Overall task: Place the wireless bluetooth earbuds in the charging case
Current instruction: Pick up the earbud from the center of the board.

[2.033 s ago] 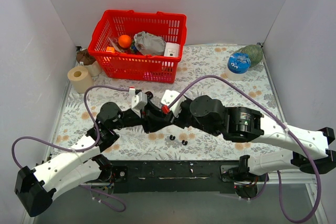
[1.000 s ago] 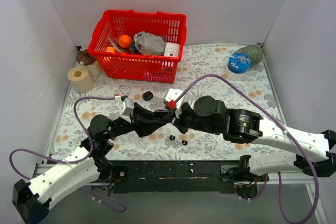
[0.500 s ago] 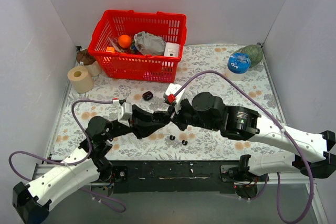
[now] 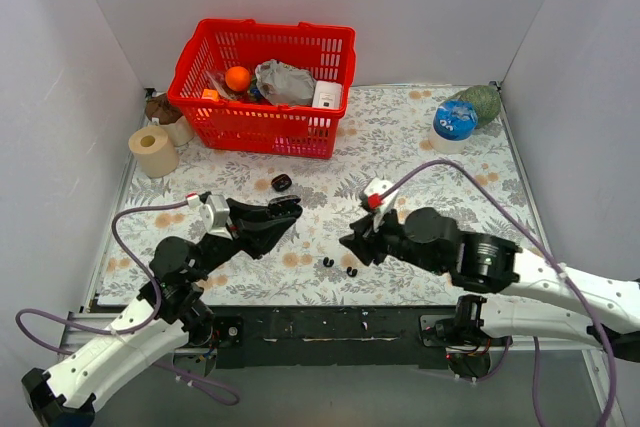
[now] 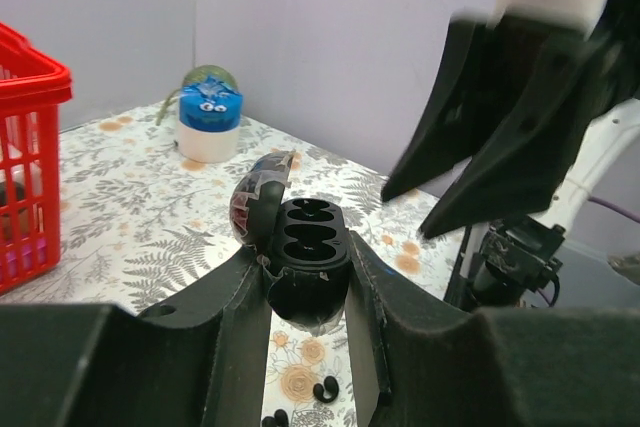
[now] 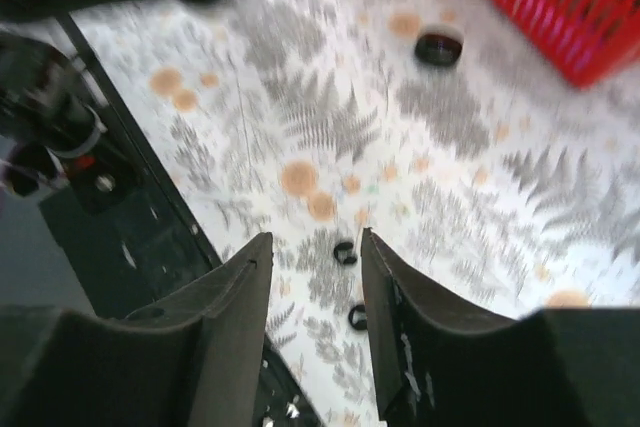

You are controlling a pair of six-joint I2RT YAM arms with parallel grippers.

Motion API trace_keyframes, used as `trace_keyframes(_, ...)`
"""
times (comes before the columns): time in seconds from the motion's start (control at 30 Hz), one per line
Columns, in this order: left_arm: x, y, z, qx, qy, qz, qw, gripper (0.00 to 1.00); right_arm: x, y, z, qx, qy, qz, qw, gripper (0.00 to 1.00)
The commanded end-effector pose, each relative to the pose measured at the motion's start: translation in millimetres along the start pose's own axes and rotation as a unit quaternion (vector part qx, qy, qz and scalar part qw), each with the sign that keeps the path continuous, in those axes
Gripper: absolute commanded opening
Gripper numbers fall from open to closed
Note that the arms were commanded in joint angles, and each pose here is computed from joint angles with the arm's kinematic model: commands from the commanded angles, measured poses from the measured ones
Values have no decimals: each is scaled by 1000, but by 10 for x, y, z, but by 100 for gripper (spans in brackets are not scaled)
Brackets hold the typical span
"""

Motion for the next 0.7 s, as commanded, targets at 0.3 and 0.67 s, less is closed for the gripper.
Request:
trace_keyframes(0.3,-108,225,137,-75,11,-32,997,0,1434,-846,-217,59,18,178,982,52)
trace_keyframes(0.67,-177,336,119,-81,6,-40,996,0,1655,-1206,-339,27,15,214,976,54)
Point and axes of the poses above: each gripper's point midway between its finger pads, its own y axis back along the fingers, its own z axis along the line the jaws close on, x = y × z, the point moved 3 cm from there along y, back along the fingers, and after that the axes turned 6 degrees about -y, right-handed, at the moved point
